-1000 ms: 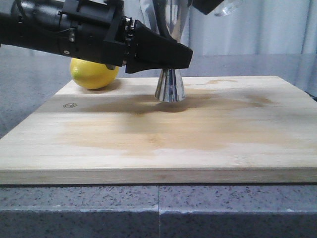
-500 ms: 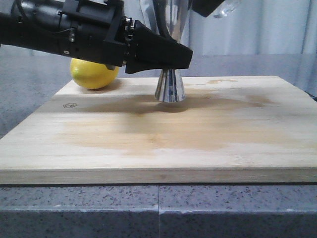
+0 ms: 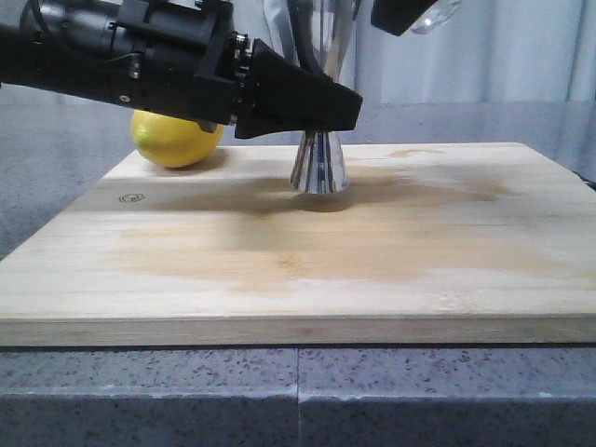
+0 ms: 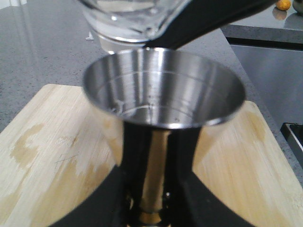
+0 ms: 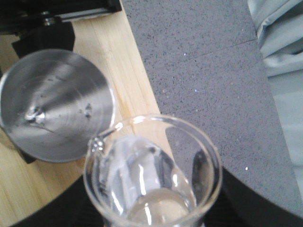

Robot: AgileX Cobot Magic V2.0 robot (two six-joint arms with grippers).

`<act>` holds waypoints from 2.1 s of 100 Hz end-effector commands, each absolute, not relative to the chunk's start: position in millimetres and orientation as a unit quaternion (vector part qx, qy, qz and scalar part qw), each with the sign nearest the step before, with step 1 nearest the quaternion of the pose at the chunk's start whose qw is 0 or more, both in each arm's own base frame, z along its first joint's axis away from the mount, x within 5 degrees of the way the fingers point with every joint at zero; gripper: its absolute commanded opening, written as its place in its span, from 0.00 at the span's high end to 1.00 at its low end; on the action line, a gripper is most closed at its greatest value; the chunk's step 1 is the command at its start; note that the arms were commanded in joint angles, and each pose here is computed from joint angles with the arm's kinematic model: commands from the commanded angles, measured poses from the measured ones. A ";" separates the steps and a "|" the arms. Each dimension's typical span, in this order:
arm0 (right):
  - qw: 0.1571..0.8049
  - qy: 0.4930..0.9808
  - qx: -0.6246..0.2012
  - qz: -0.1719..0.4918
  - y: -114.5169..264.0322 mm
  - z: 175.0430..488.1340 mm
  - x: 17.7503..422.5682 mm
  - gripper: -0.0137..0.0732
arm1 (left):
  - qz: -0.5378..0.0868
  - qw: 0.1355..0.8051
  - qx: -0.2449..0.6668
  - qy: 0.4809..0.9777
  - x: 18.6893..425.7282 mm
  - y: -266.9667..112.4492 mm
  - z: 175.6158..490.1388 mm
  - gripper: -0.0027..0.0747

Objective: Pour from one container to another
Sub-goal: 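Tilt the beaker with the right gripper, pouring liquid into the jigger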

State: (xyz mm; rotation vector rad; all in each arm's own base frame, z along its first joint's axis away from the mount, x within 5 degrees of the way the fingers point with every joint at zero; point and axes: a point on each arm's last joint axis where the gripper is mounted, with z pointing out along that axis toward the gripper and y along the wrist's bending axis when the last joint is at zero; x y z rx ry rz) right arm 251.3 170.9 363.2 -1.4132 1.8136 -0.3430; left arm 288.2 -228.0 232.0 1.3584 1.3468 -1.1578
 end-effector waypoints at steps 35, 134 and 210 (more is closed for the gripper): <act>0.443 0.673 -0.566 -0.171 172.0 387.2 247.6 0.51 | -0.493 0.474 0.529 0.503 285.0 -227.8 264.3 0.94; 0.436 0.633 -0.601 -0.218 177.3 389.0 243.8 0.51 | -0.494 0.473 0.528 0.503 285.0 -227.8 264.3 0.94; 0.437 0.601 -0.619 -0.254 179.2 392.2 243.2 0.51 | -0.494 0.473 0.528 0.503 285.0 -227.8 264.3 0.94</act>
